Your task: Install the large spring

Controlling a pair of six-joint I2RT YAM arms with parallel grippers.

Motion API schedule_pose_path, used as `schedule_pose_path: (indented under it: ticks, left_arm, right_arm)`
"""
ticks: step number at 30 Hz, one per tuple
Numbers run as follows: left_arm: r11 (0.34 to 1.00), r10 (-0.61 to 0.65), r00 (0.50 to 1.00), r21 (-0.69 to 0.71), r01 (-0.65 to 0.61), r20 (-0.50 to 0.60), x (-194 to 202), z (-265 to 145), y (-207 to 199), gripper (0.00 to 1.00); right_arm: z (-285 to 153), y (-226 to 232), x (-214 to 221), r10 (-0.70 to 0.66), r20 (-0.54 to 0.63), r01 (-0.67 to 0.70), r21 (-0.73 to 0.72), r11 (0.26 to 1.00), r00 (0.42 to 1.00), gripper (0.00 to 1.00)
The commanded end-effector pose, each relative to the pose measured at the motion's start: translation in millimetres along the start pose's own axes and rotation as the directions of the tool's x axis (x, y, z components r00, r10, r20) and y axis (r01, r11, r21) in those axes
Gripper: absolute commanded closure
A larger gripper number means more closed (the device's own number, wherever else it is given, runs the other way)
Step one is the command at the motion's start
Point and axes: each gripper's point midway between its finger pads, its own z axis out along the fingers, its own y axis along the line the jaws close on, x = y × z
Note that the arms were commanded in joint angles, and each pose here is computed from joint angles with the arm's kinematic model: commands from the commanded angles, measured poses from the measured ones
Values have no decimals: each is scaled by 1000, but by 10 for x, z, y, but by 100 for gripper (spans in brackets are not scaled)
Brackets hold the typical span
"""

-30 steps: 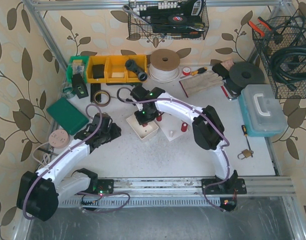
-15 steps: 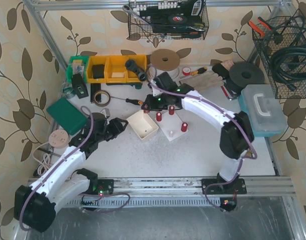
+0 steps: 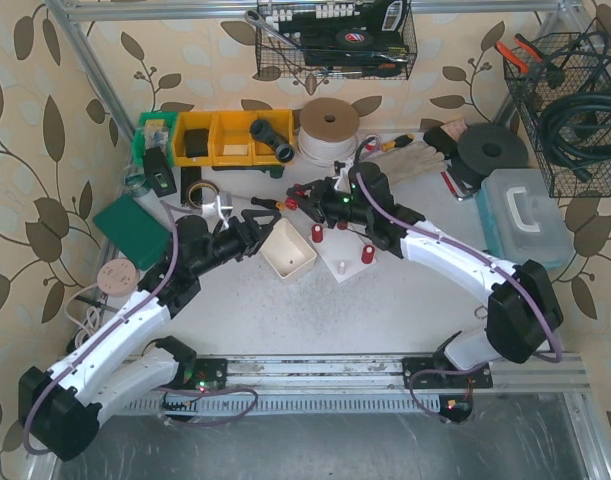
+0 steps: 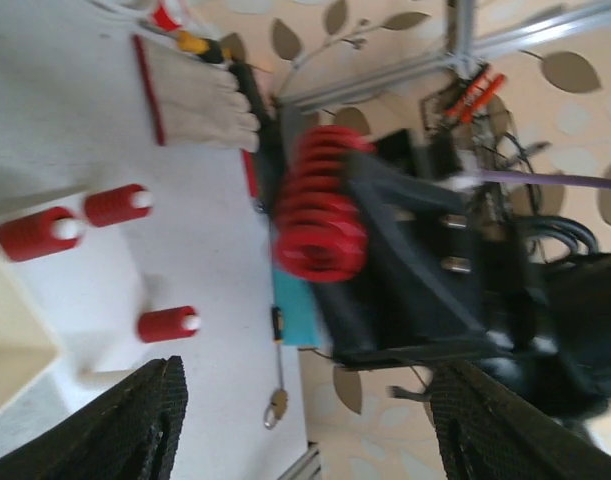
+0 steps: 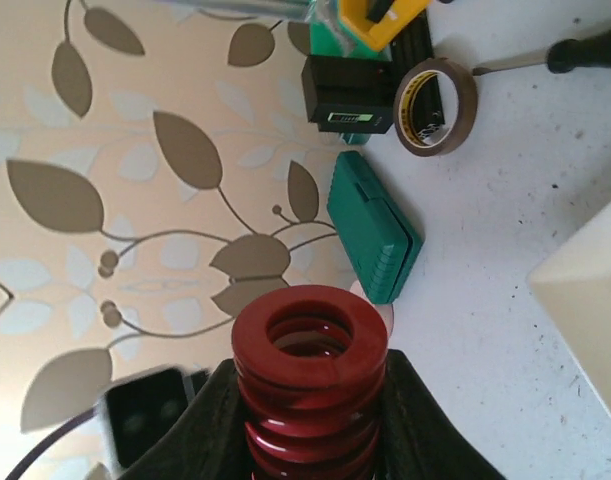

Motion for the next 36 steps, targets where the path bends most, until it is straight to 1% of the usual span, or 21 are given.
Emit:
schedule_pose_path:
  ticks: [1,3,5,12,14,18,21,24,32,35,36]
  left_arm:
    - [982,61,998,179,-64,26,-50,17,-662,29]
    - [978,77,997,193,-78,12,11,61,-743,28]
    - [979,86,996,184,-86,7,55,100,-735,27]
    - [984,111,993,136,-116,46,4,129,-661,28]
    - [979,121,991,161,-128,54,-29,151,-766,28]
    - [963,137,990,232,-140,32,-22,212,-991,30]
    - [958,137,990,249,-141,31,1,204,-1029,29]
    - [961,133,991,242,-134,19,41,225,-985,29]
    - [969,132,990,207,-139,44,2,256,-898,33]
    - [967,135,989,209,-143,53,-20,273,-917,39]
    - [967,135,989,210,-143,54,-24,281,-922,42]
  right_arm:
    - [-220,486,-171,159,92,-136,-215,967,983,100]
    - [-300,508,-167,169,113,-142,-215,966,979,100]
    - [-393,522,-168,200,133,-166,-230,959,971,100]
    - [-501,476,-86,303,140,-256,-280,925,943,100]
    - [-520,497,-61,314,142,-263,-292,919,939,100]
    - [-530,534,26,309,136,-259,-297,919,941,100]
    - [-540,521,46,311,136,-261,-295,919,941,100]
    - [-510,524,74,312,119,-265,-301,916,943,100]
    - [-485,541,162,310,102,-267,-304,915,945,100]
    - [-511,543,158,306,111,-261,-303,916,946,100]
    - [-519,548,160,305,111,-260,-304,917,946,100]
